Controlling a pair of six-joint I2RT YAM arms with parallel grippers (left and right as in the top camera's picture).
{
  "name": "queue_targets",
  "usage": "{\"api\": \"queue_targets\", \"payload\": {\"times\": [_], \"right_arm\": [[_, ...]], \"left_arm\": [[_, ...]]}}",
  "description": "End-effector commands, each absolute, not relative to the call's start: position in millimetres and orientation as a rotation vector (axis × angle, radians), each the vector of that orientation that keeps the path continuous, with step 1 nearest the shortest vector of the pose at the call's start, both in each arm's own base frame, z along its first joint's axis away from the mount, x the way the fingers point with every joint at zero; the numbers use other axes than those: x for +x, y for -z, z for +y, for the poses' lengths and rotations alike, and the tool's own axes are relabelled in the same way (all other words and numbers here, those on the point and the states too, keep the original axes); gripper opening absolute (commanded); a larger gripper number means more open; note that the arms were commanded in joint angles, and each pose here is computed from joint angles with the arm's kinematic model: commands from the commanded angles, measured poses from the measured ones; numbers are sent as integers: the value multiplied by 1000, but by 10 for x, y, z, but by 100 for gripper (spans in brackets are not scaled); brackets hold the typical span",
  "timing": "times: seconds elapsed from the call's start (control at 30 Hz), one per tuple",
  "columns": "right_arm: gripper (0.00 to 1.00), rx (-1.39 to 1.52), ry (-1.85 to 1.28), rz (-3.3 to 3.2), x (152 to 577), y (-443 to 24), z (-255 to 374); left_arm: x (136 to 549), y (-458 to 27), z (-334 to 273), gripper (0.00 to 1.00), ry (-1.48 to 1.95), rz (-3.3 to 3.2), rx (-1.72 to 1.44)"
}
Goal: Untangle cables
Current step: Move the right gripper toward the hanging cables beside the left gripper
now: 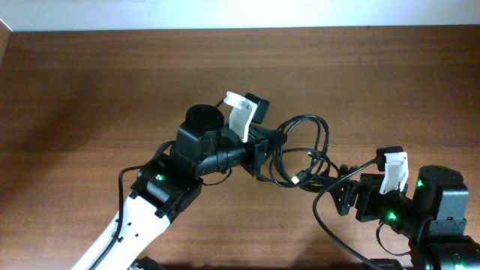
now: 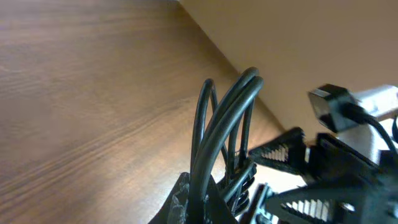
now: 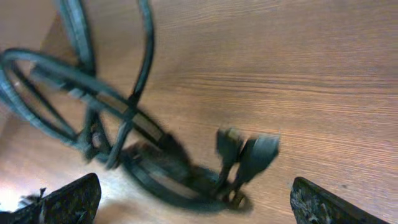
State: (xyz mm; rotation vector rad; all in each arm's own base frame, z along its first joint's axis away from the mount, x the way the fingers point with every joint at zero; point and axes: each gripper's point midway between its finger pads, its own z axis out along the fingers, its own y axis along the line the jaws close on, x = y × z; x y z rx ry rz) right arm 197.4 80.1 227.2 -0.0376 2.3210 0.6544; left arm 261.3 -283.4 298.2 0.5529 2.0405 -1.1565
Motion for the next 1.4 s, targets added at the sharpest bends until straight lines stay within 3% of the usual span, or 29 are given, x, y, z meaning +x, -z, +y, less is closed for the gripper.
{"api": "queue_targets", "payload": {"times": [0.0, 0.37, 0.93, 1.37], "right_arm": [[99, -24, -549, 2312, 2026, -2304, 682], [99, 76, -344, 2367, 2139, -2155, 393], [99, 103, -348, 2507, 2249, -1875, 394], [99, 223, -392, 2545, 2172, -1825, 405]], "left_arm": [[2426, -3232, -2904, 0, 1273, 1972, 622], [2352, -3289, -2942, 0, 1324, 1944, 666], [2369, -3312, -2928, 0, 1321, 1934, 662], [2495, -3731, -2498, 0, 1244, 1800, 553]]}}
